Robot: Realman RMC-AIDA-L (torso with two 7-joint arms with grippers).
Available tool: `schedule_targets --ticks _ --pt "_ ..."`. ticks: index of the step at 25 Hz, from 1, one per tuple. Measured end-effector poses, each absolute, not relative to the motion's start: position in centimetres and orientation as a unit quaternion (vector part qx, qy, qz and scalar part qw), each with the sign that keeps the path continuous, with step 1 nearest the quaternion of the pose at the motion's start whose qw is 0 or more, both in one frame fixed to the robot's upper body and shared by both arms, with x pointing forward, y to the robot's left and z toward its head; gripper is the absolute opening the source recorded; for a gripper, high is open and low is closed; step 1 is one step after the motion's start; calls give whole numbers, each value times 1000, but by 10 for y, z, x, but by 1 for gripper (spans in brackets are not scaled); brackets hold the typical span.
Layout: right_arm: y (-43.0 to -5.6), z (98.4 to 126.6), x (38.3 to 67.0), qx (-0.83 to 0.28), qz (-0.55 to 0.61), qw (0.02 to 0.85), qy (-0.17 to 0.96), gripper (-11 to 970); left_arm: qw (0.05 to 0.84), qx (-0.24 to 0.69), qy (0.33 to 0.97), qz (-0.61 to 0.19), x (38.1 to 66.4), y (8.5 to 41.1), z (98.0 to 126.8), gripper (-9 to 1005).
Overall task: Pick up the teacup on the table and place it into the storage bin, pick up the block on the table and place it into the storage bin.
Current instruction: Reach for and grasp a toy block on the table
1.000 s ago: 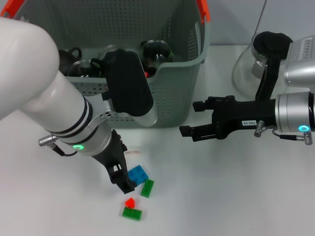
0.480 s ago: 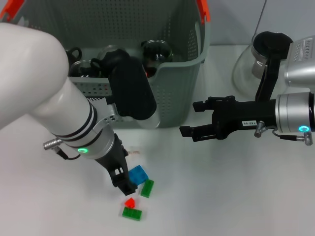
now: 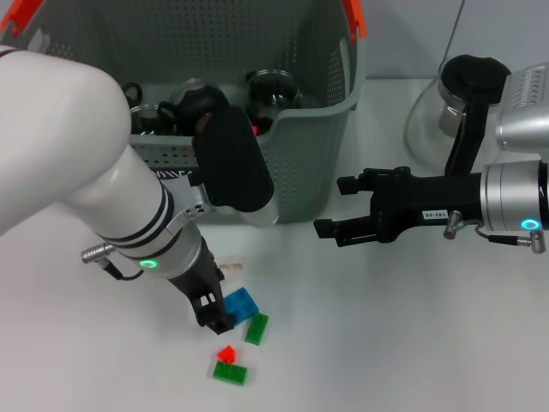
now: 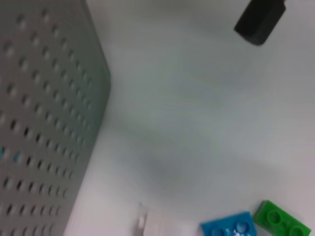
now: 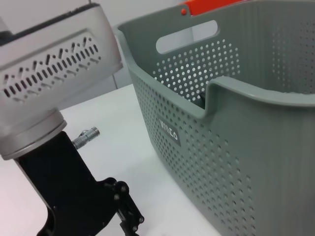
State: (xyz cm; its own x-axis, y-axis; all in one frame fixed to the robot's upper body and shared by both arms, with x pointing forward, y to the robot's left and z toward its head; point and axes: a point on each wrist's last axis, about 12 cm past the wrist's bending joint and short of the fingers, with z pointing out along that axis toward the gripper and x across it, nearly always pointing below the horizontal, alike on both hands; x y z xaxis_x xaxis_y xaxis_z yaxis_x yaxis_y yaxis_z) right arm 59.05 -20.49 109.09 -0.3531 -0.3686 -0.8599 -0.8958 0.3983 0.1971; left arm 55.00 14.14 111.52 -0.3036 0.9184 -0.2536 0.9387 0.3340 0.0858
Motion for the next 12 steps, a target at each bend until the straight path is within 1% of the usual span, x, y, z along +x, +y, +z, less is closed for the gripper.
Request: schedule_targets --ticks 1,12 --pt "-205 1091 591 -424 348 379 745 946 127 576 807 -38 550 142 1114 638" --pt "-206 1091 591 -421 348 382 745 946 114 590 798 -31 547 139 1112 637"
